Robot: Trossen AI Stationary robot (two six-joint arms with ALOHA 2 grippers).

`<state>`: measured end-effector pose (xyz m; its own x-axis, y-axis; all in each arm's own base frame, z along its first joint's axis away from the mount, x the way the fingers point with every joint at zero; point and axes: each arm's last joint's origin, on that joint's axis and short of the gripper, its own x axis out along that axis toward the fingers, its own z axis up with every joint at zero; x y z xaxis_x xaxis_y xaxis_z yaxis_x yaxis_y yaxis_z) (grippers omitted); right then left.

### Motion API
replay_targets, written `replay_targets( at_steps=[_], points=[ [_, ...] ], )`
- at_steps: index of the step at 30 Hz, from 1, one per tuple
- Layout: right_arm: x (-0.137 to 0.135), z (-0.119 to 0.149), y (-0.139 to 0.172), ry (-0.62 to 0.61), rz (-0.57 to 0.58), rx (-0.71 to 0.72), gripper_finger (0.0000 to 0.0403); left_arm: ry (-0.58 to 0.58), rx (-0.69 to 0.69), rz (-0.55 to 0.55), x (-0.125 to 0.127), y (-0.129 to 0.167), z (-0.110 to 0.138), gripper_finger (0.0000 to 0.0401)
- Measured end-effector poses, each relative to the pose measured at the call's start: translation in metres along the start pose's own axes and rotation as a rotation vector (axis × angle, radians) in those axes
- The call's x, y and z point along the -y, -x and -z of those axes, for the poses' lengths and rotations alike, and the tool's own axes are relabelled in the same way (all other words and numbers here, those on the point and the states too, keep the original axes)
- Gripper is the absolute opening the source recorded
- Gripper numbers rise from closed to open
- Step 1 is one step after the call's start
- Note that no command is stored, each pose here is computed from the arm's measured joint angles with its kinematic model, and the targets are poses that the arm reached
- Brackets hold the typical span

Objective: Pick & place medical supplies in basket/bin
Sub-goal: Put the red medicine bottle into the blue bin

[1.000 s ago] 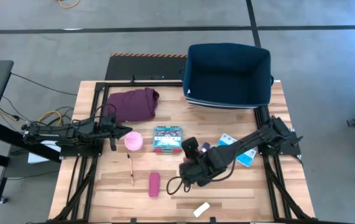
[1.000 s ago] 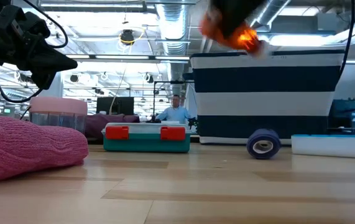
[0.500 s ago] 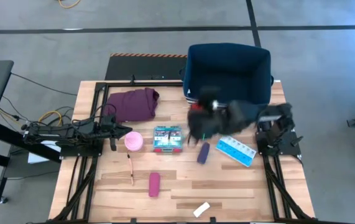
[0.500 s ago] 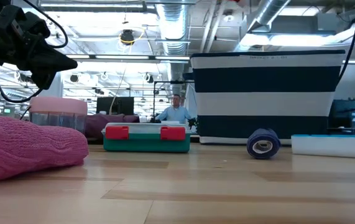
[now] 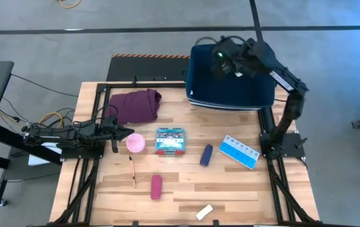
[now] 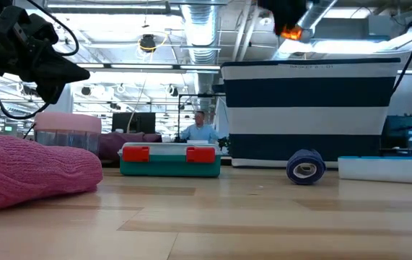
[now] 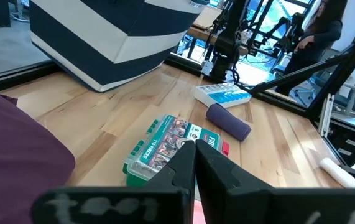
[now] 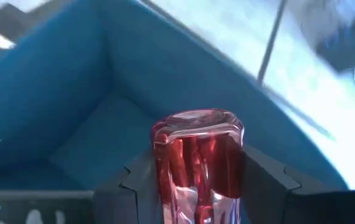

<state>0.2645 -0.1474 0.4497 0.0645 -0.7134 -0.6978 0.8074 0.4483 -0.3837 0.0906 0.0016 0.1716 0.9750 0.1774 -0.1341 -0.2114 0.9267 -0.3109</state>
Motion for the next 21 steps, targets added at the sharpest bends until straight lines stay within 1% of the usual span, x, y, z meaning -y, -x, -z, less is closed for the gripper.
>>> replay_targets(
  at_steps=[2,4,9,13,17,19,21],
  points=[
    [-0.007,-0.005,-0.022,-0.016,0.019,-0.057,0.0170,0.000,0.000,0.000,0.000,0.000,0.000,0.0000],
    [-0.021,-0.005,-0.046,0.012,0.018,-0.128,0.0170,0.000,0.000,0.000,0.000,0.000,0.000,0.0000],
    [-0.067,0.003,-0.109,0.183,0.045,-0.305,0.0172,0.000,0.000,0.000,0.000,0.000,0.000,0.0000],
    [-0.095,0.012,-0.144,0.273,0.061,-0.397,0.0171,0.000,-0.001,0.001,0.000,0.000,0.000,0.0000],
    [-0.107,0.015,-0.167,0.331,0.061,-0.437,0.0173,0.000,0.000,0.001,0.000,0.000,0.000,0.0000],
    [-0.105,0.016,-0.171,0.360,0.057,-0.459,0.0173,0.000,0.000,0.001,0.000,0.000,0.000,0.0000],
    [-0.099,0.015,-0.167,0.359,0.054,-0.454,0.0171,0.000,0.000,0.001,0.000,0.000,0.000,0.0000]
  ],
)
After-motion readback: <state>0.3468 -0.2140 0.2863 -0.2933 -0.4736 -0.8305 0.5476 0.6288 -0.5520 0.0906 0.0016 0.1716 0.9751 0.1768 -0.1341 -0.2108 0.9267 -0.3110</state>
